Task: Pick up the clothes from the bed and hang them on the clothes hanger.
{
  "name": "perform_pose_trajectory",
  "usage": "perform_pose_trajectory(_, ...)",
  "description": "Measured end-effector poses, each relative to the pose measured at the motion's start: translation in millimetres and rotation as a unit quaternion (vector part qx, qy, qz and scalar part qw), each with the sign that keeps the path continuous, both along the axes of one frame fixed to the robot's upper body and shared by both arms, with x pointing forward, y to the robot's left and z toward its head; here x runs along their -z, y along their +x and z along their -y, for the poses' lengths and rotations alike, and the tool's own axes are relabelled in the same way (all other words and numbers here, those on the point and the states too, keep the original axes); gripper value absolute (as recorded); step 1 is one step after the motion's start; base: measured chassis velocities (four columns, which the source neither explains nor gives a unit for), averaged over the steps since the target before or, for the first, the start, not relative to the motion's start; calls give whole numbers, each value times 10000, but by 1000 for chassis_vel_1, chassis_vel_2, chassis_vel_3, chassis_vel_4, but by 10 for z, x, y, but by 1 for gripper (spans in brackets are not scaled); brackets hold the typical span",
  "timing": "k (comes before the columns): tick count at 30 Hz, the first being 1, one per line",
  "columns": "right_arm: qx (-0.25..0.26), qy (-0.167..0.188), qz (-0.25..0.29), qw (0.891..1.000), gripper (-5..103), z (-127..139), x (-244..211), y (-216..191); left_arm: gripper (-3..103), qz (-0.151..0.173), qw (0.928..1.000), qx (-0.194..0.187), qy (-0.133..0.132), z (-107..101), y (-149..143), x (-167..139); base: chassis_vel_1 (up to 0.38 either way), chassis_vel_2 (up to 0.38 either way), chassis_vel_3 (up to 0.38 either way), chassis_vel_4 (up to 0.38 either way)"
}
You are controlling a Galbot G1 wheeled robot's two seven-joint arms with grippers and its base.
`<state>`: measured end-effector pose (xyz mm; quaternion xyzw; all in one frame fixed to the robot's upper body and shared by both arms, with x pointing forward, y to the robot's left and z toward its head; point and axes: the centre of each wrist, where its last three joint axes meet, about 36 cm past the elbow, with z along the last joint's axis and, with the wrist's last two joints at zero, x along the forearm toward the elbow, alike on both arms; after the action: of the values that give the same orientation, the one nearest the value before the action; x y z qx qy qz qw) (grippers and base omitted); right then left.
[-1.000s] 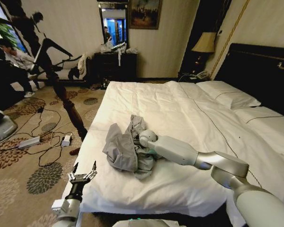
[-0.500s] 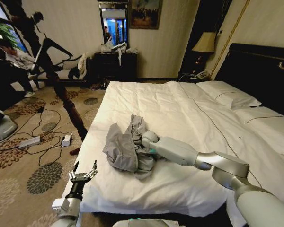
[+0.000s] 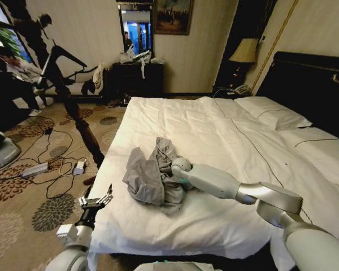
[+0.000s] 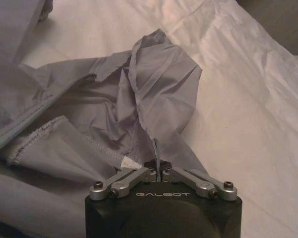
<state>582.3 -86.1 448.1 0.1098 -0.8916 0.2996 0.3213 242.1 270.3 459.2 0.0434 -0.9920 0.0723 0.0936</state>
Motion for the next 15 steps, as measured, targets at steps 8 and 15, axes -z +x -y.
perform_pose_trajectory(8, 63, -81, 86, 9999, 0, -12, 37, -50, 97, -73, 9999, 148, 13, -18, 556, -398, 0, 0, 0, 0)
perform_pose_trajectory(15, 57, -64, 139, 9999, 0, -80, 23, -37, 97, -743, 9958, 505, -164, -155, 1382, -379, 0, 0, 0, 0)
